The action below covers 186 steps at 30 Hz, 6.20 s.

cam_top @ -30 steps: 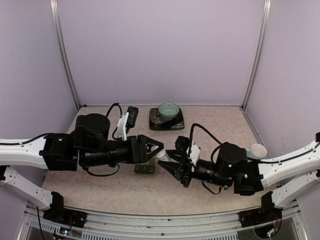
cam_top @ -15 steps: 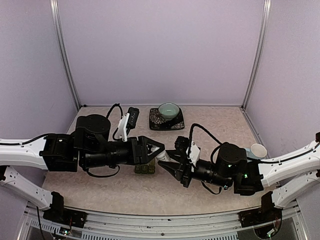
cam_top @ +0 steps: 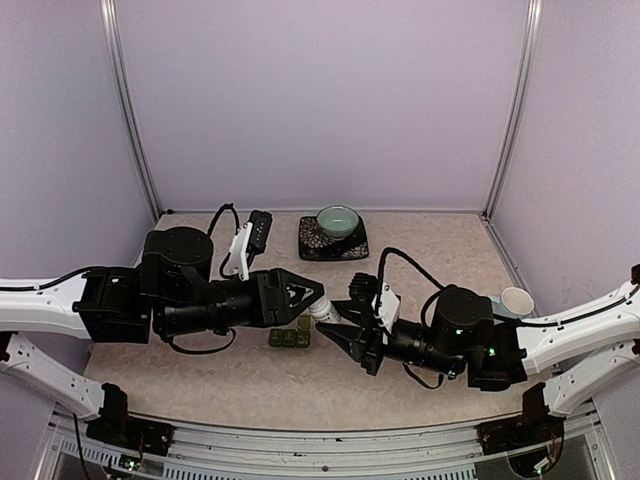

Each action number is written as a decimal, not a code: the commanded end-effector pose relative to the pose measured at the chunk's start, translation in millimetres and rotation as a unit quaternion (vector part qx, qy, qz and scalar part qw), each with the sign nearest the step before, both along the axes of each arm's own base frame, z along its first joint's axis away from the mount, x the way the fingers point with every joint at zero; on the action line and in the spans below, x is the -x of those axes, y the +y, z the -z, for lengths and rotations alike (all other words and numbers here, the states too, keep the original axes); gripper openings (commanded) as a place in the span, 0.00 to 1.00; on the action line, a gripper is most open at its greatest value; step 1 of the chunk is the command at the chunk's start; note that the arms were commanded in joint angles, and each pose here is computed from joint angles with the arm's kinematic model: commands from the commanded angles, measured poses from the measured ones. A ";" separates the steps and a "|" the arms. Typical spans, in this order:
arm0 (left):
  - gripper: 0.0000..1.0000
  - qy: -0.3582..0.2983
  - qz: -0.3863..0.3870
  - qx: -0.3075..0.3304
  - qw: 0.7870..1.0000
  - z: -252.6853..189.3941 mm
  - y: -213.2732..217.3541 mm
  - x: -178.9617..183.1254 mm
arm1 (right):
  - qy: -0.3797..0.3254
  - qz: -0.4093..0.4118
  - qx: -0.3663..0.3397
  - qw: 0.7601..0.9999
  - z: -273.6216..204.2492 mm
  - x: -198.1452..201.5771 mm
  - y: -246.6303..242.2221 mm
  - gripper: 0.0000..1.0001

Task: Sort the pills into containers
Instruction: Screw the lid of the pill container onto the pill bottle.

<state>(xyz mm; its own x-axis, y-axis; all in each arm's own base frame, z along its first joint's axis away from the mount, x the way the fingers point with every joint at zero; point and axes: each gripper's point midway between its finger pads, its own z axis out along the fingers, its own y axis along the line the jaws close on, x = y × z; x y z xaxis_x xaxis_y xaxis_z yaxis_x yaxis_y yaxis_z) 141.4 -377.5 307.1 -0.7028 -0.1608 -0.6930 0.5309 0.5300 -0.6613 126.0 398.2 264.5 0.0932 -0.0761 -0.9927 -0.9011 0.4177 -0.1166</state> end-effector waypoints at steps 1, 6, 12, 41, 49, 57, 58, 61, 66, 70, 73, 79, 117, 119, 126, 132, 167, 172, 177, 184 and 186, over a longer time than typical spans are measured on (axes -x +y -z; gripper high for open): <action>0.46 -0.012 0.006 0.011 1.000 -15.0 -3.6 2.8 | 0.000 -0.007 -0.018 1.000 -14.5 3.9 3.9 0.27; 0.46 -0.011 0.007 0.011 1.000 -14.0 -4.3 3.2 | 0.000 -0.008 -0.019 1.000 -16.0 4.2 3.7 0.27; 0.38 -0.013 0.005 0.011 1.000 -14.9 -2.6 2.6 | 0.001 -0.008 -0.016 1.000 -13.3 4.0 4.3 0.27; 0.45 -0.009 0.012 0.003 1.000 -8.1 -6.8 4.6 | 0.001 -0.006 -0.017 1.000 -16.2 3.4 4.0 0.26; 0.38 -0.009 0.014 0.005 1.000 -9.6 -7.3 5.5 | 0.001 -0.007 -0.018 1.000 -17.1 3.8 5.0 0.26; 0.34 -0.010 0.011 0.004 1.000 -9.5 -5.6 5.0 | 0.001 -0.007 -0.015 1.000 -16.3 3.7 5.2 0.26; 0.34 -0.010 0.010 0.004 1.000 -9.6 -5.1 4.4 | 0.002 -0.007 -0.014 1.000 -15.7 3.6 5.2 0.26; 0.32 -0.011 0.006 0.001 1.000 -7.9 -4.0 3.5 | 0.004 -0.008 -0.011 1.000 -13.2 3.9 5.7 0.26; 0.31 -0.013 0.001 0.003 1.000 -9.7 -1.3 2.4 | 0.008 -0.010 -0.007 1.000 -9.2 4.8 5.8 0.26; 0.45 -0.015 0.001 0.004 1.000 -11.2 -1.2 2.2 | 0.009 -0.012 -0.005 1.000 -8.9 5.2 6.7 0.26; 0.50 -0.014 0.000 0.002 1.000 -10.4 -0.7 2.2 | 0.009 -0.013 -0.005 1.000 -8.5 5.4 6.9 0.26; 0.43 -0.016 -0.007 0.003 1.000 -11.4 2.7 0.1 | 0.010 -0.012 -0.003 1.000 -6.5 5.1 7.2 0.26; 0.29 -0.012 -0.014 -0.035 0.999 0.8 3.3 0.5 | -0.004 0.037 0.100 0.994 12.1 -3.0 23.7 0.25; 0.29 -0.015 -0.004 -0.026 1.000 -1.3 1.1 2.6 | -0.005 0.023 0.085 0.996 6.4 2.1 23.8 0.25; 0.29 -0.014 0.010 -0.025 1.000 1.9 -1.4 6.9 | 0.003 -0.004 0.048 0.999 -12.3 12.6 16.6 0.26; 0.29 -0.031 0.043 -0.012 0.999 -4.5 -8.5 15.0 | 0.023 -0.062 0.026 0.998 -24.5 32.4 19.4 0.27; 0.29 -0.095 0.157 -0.007 0.983 -17.5 -24.2 62.9 | 0.134 -0.164 -0.079 0.974 -65.9 65.8 -6.1 0.27; 0.29 -0.095 0.176 -0.024 0.980 -11.6 -29.5 68.2 | 0.142 -0.174 -0.066 0.972 -62.4 68.8 -0.3 0.27; 0.29 -0.096 0.198 -0.037 0.975 -6.0 -32.4 75.9 | 0.147 -0.180 -0.069 0.970 -64.6 71.1 -2.3 0.27; 0.29 -0.115 0.225 -0.035 0.967 -8.1 -30.5 84.3 | 0.155 -0.204 -0.075 0.964 -68.3 78.0 -3.5 0.27; 0.29 -0.124 0.233 -0.029 0.964 -11.5 -29.0 87.2 | 0.158 -0.214 -0.078 0.961 -68.6 81.3 -4.9 0.27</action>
<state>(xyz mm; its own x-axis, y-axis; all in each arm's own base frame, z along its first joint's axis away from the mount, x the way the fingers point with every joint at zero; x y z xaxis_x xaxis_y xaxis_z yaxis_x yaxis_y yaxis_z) 83.1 -393.7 325.5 -0.5287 0.0899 -0.8440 0.8096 0.3519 -0.4698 61.1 393.1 292.4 -0.2429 -0.0700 -0.9675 -0.9650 0.1194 0.2336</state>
